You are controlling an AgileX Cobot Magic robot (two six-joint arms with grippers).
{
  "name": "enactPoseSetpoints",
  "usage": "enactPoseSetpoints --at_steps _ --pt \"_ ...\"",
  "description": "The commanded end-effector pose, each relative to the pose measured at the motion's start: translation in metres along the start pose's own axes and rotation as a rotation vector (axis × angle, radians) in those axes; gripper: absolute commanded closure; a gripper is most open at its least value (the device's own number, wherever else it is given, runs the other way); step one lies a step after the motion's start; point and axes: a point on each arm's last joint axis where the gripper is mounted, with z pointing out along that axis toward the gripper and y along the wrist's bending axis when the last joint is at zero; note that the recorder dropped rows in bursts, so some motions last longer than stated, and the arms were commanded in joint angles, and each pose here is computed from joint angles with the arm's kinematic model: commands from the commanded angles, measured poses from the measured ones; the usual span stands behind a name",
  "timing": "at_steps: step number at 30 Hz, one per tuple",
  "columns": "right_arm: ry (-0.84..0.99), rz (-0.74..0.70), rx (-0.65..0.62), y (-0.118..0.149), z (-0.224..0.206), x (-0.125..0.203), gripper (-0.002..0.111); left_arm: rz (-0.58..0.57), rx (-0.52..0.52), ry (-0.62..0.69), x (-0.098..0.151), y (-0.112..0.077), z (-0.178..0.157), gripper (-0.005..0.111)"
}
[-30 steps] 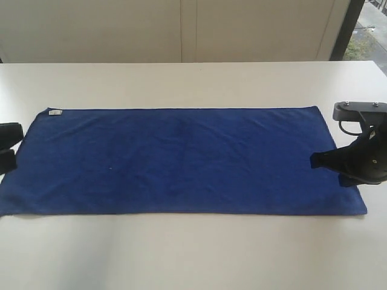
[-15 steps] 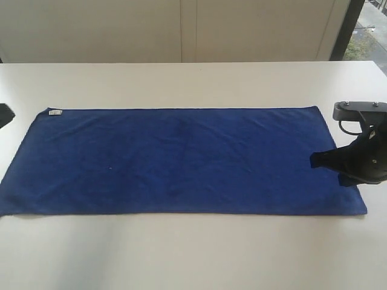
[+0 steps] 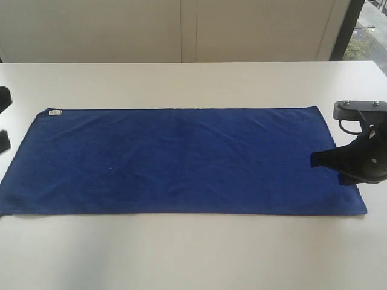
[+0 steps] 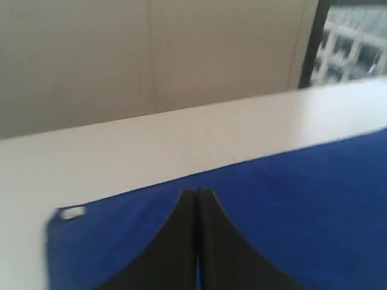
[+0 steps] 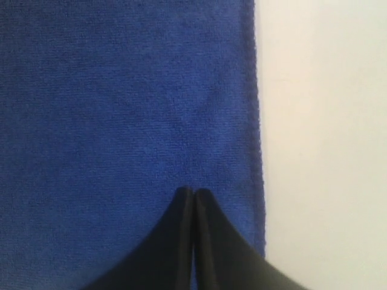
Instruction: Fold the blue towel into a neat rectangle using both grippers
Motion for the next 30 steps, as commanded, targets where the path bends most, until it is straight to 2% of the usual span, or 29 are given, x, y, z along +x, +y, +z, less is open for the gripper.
enactPoseSetpoints --at_steps 1,3,5,6,8,10,13,17,19,22,24,25,27,30 --pt "-0.017 0.011 -0.002 -0.001 0.001 0.004 0.108 0.438 -0.110 0.140 0.011 0.012 -0.003 0.107" --pt "-0.018 0.018 -0.004 -0.001 0.002 0.006 0.108 0.543 -0.158 0.219 0.016 0.019 -0.005 0.107" --pt "-0.025 0.022 -0.006 -0.001 0.003 0.007 0.108 0.548 -0.217 0.300 0.021 0.025 -0.008 0.107" --pt "-0.025 0.025 -0.007 -0.001 0.003 0.007 0.108 0.491 -0.259 0.342 0.024 0.029 -0.010 0.107" --pt "-0.025 0.032 -0.010 0.000 0.003 0.007 0.108 0.309 -0.331 0.394 0.030 0.033 -0.013 0.107" --pt "-0.025 0.032 -0.010 0.000 0.003 0.007 0.108 0.070 -0.402 0.437 0.037 0.036 -0.017 0.107" --pt "-0.025 0.032 -0.010 0.000 0.003 0.007 0.108 -0.229 -0.486 0.523 0.049 0.035 -0.024 0.107" --pt "-0.025 0.032 -0.010 0.000 0.003 0.007 0.108 -0.360 -0.508 0.625 0.058 0.031 -0.029 0.107" --pt "-0.025 0.032 -0.010 0.000 0.003 0.007 0.108 -0.390 -0.477 0.671 0.062 0.026 -0.030 0.107" --pt "-0.025 0.032 -0.010 0.000 0.003 0.007 0.108 -0.428 -0.374 0.757 0.067 0.015 -0.032 0.107" --pt "-0.025 0.032 -0.010 0.000 0.003 0.007 0.108 -0.431 -0.260 0.797 0.065 0.006 -0.031 0.107" --pt "-0.025 0.032 -0.010 0.000 0.003 0.007 0.108 -0.392 -0.155 0.818 0.059 -0.001 -0.030 0.107" --pt "-0.025 0.032 -0.010 0.000 0.003 0.007 0.108 -0.296 -0.018 0.801 0.043 -0.008 -0.028 0.107" --pt "-0.023 0.032 -0.010 0.000 0.003 0.007 0.108 -0.256 -0.026 0.777 0.034 -0.005 -0.026 0.107"
